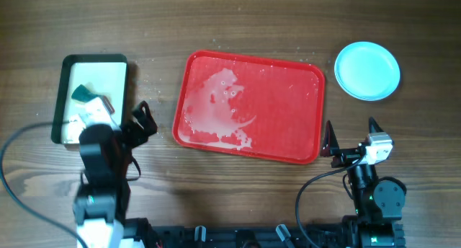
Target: Clean dirty plates on tray and stack at the side
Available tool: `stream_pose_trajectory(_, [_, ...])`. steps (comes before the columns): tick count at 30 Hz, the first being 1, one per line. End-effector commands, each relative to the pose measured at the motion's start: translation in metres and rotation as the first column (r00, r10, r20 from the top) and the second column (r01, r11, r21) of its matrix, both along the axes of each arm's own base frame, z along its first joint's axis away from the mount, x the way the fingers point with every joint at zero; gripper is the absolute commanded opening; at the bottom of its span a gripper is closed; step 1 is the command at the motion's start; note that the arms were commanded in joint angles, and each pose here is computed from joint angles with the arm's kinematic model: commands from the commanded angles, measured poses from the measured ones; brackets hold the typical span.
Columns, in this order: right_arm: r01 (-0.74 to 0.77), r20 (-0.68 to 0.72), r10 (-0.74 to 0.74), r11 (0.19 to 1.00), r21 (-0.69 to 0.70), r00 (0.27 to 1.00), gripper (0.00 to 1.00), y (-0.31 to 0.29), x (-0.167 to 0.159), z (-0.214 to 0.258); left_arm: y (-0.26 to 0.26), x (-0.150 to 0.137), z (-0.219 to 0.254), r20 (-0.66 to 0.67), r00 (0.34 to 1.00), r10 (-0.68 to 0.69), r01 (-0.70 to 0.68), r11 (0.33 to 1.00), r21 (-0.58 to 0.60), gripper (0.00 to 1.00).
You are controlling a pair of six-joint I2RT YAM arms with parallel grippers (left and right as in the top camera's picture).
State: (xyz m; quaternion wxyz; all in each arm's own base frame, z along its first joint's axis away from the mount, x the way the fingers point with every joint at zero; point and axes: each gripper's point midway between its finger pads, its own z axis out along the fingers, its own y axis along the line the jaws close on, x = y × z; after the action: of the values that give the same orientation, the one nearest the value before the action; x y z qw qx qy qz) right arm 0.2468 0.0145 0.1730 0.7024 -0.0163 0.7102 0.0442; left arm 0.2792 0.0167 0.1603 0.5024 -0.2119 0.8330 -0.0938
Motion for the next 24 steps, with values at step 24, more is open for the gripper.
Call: stream_pose_trajectory(24, [-0.001,0.013,0.002,1.0,-0.01,1.0,1.0,0.001,-0.001,0.003,-0.051,-0.036,-0.001,0.368,0.851,-0.375,0.24,0.9,0.364,1.0])
